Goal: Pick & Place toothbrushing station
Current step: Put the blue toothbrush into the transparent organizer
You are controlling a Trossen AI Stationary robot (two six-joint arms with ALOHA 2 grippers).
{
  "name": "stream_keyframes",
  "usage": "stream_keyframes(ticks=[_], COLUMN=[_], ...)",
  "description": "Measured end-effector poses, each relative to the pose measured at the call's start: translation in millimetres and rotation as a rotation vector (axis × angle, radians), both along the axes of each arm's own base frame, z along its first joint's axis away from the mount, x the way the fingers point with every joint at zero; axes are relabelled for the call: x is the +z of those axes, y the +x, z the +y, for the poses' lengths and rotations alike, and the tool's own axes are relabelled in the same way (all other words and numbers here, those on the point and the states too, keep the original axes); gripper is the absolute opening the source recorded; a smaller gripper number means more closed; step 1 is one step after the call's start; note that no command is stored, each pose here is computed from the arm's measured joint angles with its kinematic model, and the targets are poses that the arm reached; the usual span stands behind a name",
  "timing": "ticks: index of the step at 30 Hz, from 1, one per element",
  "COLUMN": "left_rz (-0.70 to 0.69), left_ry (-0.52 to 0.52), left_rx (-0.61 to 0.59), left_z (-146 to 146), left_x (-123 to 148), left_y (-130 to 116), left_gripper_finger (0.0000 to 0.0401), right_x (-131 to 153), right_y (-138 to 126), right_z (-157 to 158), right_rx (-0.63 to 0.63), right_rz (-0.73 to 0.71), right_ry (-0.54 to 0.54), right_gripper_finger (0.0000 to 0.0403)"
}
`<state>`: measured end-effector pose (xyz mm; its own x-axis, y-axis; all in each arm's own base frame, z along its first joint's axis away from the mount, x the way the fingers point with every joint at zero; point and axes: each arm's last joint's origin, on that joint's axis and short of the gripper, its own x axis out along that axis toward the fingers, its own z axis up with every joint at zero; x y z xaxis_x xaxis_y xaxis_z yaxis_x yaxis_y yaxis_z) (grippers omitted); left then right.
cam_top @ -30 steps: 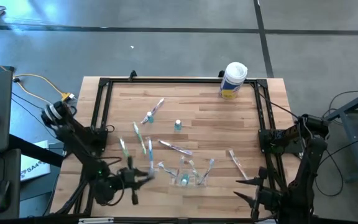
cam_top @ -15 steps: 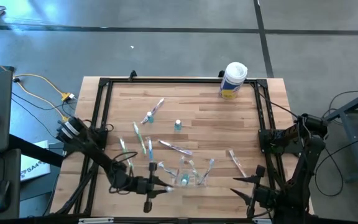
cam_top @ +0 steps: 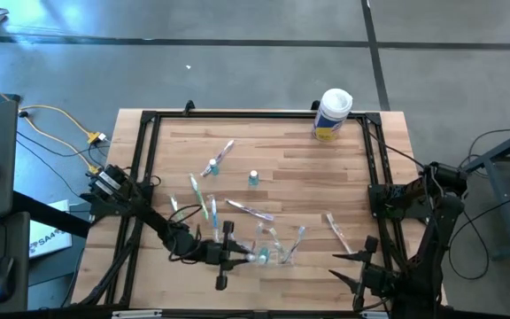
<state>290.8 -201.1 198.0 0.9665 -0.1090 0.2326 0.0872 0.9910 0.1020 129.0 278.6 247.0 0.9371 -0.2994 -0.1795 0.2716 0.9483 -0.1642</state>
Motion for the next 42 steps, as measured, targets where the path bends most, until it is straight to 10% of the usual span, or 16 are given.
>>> stream_keyframes(ticks=[42], left_rz=[0.026], left_ry=[-0.039], left_rx=[-0.173], left_z=[21], left_x=[-47], left_y=[6], left_gripper_finger=[0.0065], right_x=[1], right_y=[1], right_z=[0], right_rx=[-0.006], right_rz=[-0.025], right_ry=[-0.003], right_gripper_finger=[0.018])
